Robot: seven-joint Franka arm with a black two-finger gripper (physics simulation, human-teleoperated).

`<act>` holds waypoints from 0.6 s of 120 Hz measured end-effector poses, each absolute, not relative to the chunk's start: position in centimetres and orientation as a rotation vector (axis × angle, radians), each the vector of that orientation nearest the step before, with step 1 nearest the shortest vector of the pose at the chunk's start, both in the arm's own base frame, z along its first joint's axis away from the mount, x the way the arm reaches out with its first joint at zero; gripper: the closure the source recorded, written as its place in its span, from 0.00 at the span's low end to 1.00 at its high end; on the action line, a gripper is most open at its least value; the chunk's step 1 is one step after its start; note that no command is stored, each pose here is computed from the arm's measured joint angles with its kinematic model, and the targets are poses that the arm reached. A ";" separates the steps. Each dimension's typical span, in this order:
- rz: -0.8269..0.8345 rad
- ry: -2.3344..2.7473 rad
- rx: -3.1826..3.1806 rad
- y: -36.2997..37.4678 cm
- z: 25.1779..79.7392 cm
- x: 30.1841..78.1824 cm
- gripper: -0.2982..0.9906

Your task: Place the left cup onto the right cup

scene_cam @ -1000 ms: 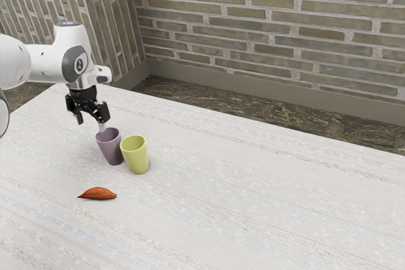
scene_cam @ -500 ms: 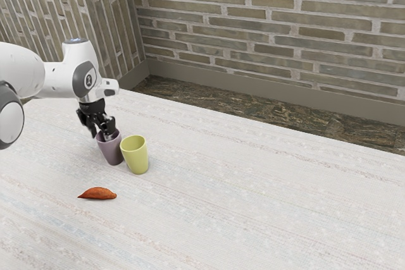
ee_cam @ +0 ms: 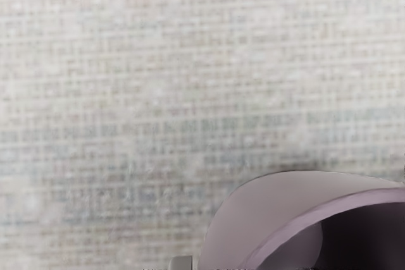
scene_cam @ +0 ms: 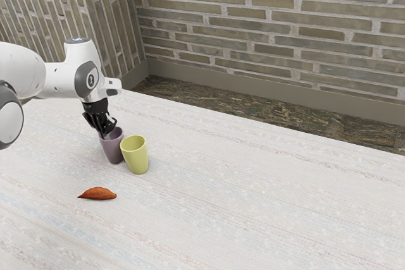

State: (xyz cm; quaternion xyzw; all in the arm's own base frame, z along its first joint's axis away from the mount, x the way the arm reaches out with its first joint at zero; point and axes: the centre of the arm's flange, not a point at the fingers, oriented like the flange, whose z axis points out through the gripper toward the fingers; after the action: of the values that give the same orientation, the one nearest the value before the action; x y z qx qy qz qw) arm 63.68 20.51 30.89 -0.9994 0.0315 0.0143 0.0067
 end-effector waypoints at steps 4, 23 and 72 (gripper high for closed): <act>0.040 0.099 -3.126 20.5 31.2 63.6 0.82; -0.023 0.106 -3.132 20.4 35.7 62.8 0.83; -0.108 0.276 -3.170 14.5 47.6 59.1 0.84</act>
State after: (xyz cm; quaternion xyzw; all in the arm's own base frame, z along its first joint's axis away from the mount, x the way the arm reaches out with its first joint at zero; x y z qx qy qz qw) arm 59.09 14.47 47.63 -0.9954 0.0867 -0.0338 -0.0213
